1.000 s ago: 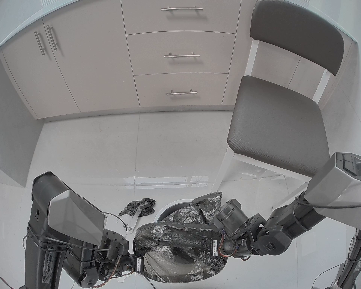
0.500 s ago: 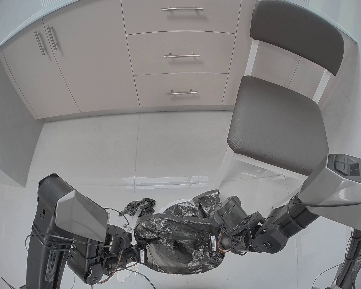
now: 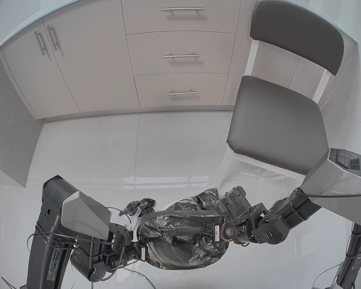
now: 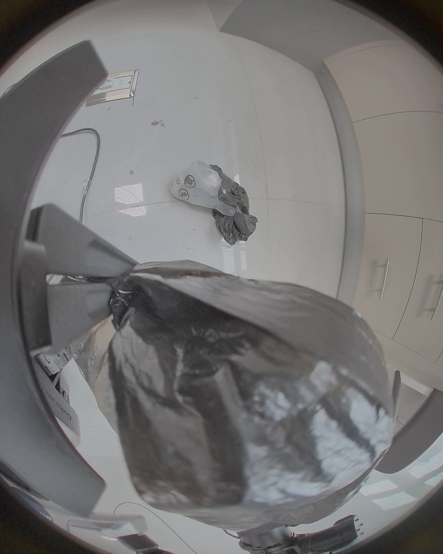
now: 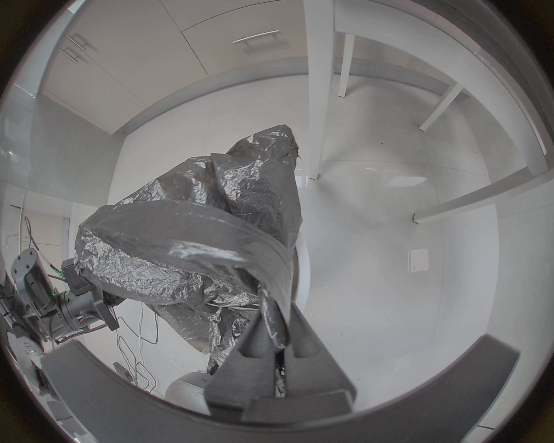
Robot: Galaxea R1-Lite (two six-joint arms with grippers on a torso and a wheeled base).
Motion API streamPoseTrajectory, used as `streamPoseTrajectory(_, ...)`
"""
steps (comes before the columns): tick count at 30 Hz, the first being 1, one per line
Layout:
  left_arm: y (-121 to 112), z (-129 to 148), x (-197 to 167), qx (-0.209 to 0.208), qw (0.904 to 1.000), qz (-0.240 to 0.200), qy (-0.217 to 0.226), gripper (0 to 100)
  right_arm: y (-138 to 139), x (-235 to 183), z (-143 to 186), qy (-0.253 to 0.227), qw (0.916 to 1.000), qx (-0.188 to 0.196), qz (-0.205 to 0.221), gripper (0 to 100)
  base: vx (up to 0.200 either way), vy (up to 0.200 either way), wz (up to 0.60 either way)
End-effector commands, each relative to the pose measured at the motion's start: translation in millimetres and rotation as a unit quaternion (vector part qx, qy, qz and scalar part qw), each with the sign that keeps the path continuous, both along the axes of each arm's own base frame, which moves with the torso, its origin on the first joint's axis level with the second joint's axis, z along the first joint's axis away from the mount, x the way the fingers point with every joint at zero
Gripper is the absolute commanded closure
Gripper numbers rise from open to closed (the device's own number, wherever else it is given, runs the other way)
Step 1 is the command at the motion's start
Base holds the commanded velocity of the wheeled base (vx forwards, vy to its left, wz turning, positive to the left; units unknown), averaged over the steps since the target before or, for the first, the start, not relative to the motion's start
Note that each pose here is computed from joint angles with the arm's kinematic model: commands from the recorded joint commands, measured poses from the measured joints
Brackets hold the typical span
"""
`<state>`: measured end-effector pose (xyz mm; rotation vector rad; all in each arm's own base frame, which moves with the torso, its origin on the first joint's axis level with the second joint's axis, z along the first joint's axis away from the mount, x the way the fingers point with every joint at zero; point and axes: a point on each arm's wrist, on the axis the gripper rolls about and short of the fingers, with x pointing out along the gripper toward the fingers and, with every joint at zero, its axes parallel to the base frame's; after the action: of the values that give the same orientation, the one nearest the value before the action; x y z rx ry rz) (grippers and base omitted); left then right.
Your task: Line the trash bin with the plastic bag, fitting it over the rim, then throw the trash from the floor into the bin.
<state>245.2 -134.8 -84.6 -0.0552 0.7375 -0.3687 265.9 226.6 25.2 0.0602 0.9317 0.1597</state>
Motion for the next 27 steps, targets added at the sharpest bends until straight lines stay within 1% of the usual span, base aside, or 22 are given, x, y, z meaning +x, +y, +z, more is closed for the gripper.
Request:
streamPoseTrajectory(1,1,-2,0,0.001,1.0,0.002,0.003,100,-1,2,-3,0.003,1.0,-0.003,-0.004,100,0.0,0.0,0.0)
streamPoseTrajectory(4,1,-2,0,0.001,1.0,0.001,0.003,100,-2,2,-5,0.006,1.0,-0.005,-0.004,100,0.0,0.0,0.0)
streamPoseTrajectory(5,1,-2,0,0.001,1.0,0.001,0.003,100,-2,2,-6,0.006,1.0,-0.006,-0.003,0,0.0,0.0,0.0)
streamPoseTrajectory(16,1,-2,-1,0.001,1.0,0.001,0.003,100,-5,-8,4,0.005,1.0,-0.002,0.003,0,0.0,0.0,0.0)
streamPoseTrajectory(17,1,-2,-1,0.001,1.0,0.002,0.003,100,-9,-14,34,-0.025,0.9992,0.032,0.006,0,0.0,0.0,0.0)
streamPoseTrajectory(18,1,-2,-1,0.001,1.0,0.002,0.003,100,-9,-15,36,-0.026,0.9991,0.034,0.007,0,0.0,0.0,0.0)
streamPoseTrajectory(19,1,-2,-1,0.001,1.0,0.002,0.004,100,-9,-15,50,-0.039,0.9978,0.052,0.012,0,0.0,0.0,0.0)
streamPoseTrajectory(22,1,-2,-1,0.001,1.0,0.001,0.004,100,-3,-15,71,-0.059,0.9939,0.089,0.028,0,0.0,0.0,0.0)
streamPoseTrajectory(24,1,-2,-1,0.0,1.0,0.002,0.004,100,4,-8,80,-0.075,0.9914,0.103,0.029,0,0.0,0.0,0.0)
streamPoseTrajectory(26,1,-2,-1,0.0,1.0,0.002,0.004,100,4,-7,82,-0.076,0.9912,0.105,0.029,0,0.0,0.0,0.0)
streamPoseTrajectory(27,1,-2,-1,0.001,1.0,0.002,0.005,100,16,6,89,-0.093,0.9882,0.118,0.029,0,0.0,0.0,0.0)
